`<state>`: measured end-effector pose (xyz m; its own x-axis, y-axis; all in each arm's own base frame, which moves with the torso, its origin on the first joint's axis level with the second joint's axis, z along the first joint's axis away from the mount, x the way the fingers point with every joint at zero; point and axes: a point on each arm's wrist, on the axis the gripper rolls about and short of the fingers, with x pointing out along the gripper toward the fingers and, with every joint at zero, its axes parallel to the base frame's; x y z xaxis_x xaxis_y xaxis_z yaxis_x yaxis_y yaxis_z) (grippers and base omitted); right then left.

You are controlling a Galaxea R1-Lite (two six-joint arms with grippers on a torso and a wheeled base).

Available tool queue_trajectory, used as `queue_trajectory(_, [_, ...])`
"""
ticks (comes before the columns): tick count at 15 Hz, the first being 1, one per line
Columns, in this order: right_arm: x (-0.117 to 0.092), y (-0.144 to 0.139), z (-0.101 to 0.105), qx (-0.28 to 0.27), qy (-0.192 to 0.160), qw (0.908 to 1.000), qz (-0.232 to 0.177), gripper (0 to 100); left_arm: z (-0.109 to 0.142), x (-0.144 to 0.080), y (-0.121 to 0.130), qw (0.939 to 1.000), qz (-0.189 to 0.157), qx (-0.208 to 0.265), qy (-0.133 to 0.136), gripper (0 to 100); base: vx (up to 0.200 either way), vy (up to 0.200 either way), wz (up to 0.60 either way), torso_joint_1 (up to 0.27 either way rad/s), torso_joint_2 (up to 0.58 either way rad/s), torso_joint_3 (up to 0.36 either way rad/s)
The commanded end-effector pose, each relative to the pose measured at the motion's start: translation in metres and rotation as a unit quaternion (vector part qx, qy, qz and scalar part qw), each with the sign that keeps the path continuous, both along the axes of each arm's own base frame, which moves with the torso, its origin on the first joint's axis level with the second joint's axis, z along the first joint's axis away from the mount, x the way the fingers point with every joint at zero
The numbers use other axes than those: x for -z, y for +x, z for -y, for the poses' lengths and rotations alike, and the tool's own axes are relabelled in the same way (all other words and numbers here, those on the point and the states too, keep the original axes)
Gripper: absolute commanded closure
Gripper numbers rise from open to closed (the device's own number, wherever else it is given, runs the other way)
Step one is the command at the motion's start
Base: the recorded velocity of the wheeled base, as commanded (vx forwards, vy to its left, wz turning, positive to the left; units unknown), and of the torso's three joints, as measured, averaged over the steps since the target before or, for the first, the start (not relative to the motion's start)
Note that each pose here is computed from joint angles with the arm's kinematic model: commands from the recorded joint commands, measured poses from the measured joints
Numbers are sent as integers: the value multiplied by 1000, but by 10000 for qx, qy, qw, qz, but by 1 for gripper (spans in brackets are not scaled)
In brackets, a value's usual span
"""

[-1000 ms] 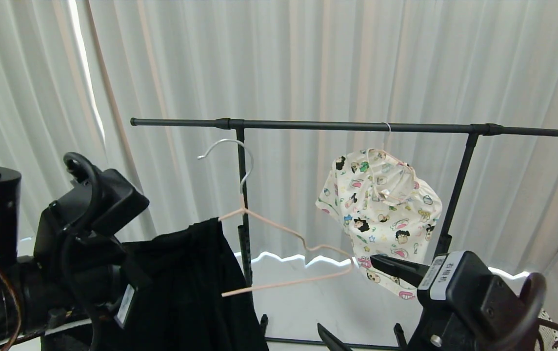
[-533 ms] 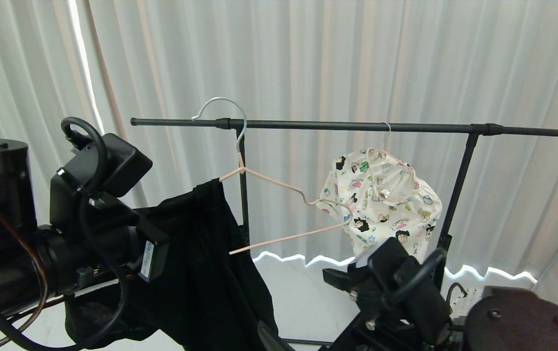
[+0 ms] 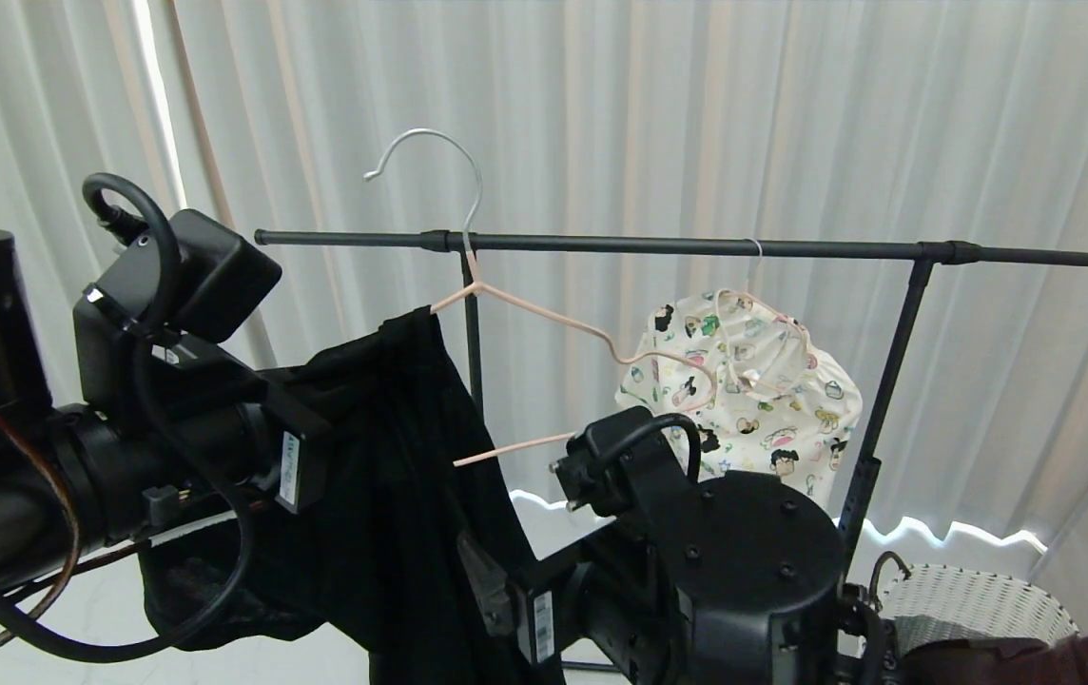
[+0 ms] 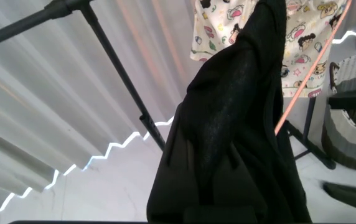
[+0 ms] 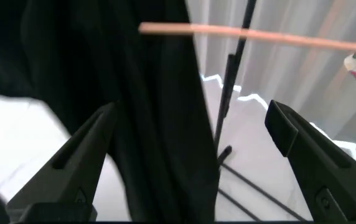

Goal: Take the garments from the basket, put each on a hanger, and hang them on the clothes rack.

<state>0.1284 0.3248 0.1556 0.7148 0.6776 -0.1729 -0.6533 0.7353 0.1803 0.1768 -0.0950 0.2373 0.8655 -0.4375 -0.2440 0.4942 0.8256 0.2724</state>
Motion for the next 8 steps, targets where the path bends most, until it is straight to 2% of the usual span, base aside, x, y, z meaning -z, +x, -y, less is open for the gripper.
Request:
queue_trajectory(1, [3, 15, -9, 247, 23, 9997, 31, 0, 1, -4, 0, 10000, 59, 10, -32, 100, 0, 0, 0, 0, 0, 0])
queue_trajectory(3, [2, 26, -15, 623, 71, 9980, 119, 0, 1, -9, 1, 9999, 140, 10, -76, 100, 0, 0, 0, 0, 0, 0])
queue_trajectory(8, [6, 17, -25, 466, 40, 9988, 130, 0, 5, -11, 1, 9998, 162, 92, -99, 100, 0, 0, 0, 0, 0, 0])
